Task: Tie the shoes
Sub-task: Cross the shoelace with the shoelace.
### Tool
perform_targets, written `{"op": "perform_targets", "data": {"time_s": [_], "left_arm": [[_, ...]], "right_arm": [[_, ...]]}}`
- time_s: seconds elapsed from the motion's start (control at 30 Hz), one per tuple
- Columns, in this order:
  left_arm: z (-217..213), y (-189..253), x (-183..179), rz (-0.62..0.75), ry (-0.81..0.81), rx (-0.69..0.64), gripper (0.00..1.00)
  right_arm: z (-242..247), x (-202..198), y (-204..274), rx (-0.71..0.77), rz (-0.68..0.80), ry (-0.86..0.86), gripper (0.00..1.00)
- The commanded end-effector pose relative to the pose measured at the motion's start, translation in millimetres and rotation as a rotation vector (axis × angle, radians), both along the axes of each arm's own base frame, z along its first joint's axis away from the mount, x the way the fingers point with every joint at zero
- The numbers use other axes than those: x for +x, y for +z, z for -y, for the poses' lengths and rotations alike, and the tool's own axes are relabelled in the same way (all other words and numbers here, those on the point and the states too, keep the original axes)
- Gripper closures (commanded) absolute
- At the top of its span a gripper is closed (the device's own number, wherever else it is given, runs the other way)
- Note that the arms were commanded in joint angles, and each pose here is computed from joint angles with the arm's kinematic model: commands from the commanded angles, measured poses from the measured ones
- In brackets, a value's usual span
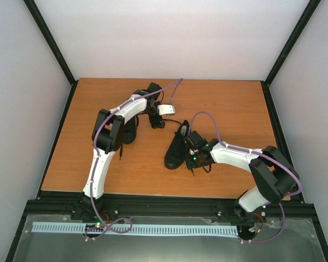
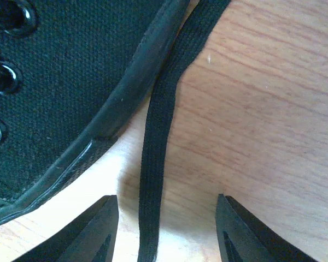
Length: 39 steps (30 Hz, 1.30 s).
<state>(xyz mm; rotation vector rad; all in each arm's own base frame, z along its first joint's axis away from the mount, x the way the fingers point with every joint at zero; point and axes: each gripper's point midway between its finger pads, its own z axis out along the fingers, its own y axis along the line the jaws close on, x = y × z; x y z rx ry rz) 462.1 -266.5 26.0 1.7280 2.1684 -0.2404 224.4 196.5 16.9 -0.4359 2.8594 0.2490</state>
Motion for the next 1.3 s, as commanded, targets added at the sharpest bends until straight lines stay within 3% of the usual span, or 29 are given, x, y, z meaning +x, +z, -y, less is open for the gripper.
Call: {"op": "perform_targets", "data": {"time_s": [0.0, 0.13, 0.23, 0.3, 0.33, 0.43, 0.63, 0.8, 1.0, 1.27], "left_arm": [[5.0, 7.0, 30.5, 0.15, -0.115, 0.066, 0.07], [7.6, -16.3, 23.0, 0.117, -0.156, 0.116, 0.08], [8.3, -28.9, 7.7, 0.066, -0.201, 0.138, 0.17], [8.4, -33.7, -3.7, 0.024, -0.219, 0.146, 0.36], [9.0, -33.0, -9.4, 0.002, -0.225, 0.14, 0.49], [11.1, -24.9, -18.9, -0.04, -0.18, 0.099, 0.97], [-18.1, 11.4, -28.9, -0.04, 0.04, 0.017, 0.99], [-29.0, 44.0, -99.0, -0.15, 0.07, -0.091, 0.99], [6.6, 7.9, -171.8, -0.25, 0.053, -0.053, 0.99], [31.3, 9.0, -181.2, -0.338, 0.125, -0.148, 0.99]], "right_arm": [[3.1, -10.1, -14.9, -0.028, -0.051, -0.012, 0.51], [11.7, -7.7, -13.2, -0.078, -0.042, -0.022, 0.59], [12.8, -7.6, -9.7, -0.081, -0.038, -0.022, 0.72], [14.0, -7.6, -7.7, -0.082, -0.032, -0.025, 0.92], [15.4, -6.6, -5.7, -0.087, -0.024, -0.03, 0.97], [26.4, -0.9, 3.9, -0.128, 0.025, -0.058, 0.97], [57.0, 21.2, 42.3, -0.109, 0.164, -0.162, 0.97], [59.9, 48.6, 74.7, 0.125, 0.233, -0.232, 0.97], [9.7, 70.8, 67.8, 0.349, 0.183, -0.154, 0.97], [-9.6, 87.8, 53.4, 0.408, 0.158, -0.147, 0.97]]}}
